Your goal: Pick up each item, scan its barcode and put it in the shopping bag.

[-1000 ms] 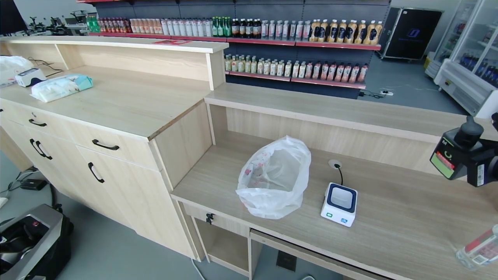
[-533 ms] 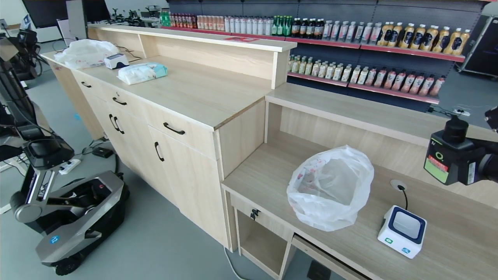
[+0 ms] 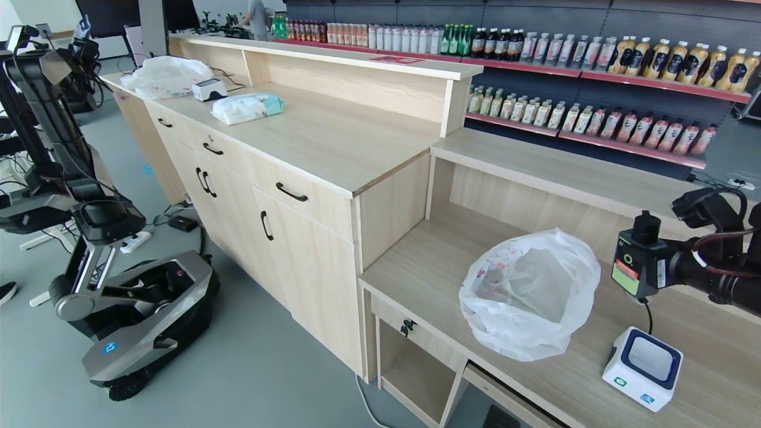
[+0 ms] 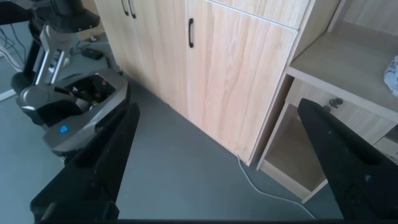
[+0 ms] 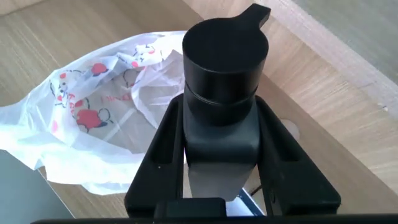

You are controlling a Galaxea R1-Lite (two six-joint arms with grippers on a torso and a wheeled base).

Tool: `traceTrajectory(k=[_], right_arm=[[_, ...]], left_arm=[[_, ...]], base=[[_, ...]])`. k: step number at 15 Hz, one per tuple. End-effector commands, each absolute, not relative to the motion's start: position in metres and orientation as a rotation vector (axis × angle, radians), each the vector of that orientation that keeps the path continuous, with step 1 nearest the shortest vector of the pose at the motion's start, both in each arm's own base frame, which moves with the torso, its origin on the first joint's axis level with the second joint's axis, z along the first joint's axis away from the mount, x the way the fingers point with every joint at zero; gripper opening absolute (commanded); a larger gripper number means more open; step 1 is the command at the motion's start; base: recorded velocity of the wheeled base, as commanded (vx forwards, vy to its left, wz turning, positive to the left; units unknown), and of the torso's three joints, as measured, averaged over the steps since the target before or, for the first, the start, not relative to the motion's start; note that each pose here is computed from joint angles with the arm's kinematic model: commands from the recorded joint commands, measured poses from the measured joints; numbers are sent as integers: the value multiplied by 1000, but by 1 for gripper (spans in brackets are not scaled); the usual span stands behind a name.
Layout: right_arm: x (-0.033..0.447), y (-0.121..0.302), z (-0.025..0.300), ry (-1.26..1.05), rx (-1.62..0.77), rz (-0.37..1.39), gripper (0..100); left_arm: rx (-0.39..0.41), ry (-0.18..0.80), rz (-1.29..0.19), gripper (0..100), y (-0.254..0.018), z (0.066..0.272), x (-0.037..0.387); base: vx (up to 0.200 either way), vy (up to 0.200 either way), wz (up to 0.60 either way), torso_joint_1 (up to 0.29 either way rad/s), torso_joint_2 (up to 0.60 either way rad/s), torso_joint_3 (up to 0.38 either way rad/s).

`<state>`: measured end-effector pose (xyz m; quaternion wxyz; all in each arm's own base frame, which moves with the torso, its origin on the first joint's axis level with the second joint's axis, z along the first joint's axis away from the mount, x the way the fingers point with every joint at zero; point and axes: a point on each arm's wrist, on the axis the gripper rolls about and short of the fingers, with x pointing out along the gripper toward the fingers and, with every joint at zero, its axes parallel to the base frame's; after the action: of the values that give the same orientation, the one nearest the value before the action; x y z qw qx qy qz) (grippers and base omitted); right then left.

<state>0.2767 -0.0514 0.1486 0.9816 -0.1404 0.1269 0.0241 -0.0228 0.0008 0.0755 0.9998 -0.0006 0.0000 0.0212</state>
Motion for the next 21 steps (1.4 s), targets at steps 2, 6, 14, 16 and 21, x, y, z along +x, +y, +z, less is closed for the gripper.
traceTrajectory(k=[2, 6, 14, 16, 21], right_arm=[[299, -58, 104, 341, -250, 114, 0], [307, -58, 84, 349, -233, 182, 0], [333, -61, 54, 253, -226, 293, 0], [343, -63, 46, 231, -223, 337, 0], [374, -69, 29, 159, -168, 347, 0]], left_arm=[[-2, 0, 43, 100, 1, 75, -23], [-2, 0, 43, 100, 1, 75, -23], [-2, 0, 43, 100, 1, 75, -23], [-2, 0, 43, 100, 1, 75, -23], [-2, 0, 43, 100, 1, 75, -23]], base=[[0, 0, 0, 0, 0, 0], [0, 0, 0, 0, 0, 0], [0, 0, 0, 0, 0, 0], [0, 0, 0, 0, 0, 0], [0, 0, 0, 0, 0, 0]])
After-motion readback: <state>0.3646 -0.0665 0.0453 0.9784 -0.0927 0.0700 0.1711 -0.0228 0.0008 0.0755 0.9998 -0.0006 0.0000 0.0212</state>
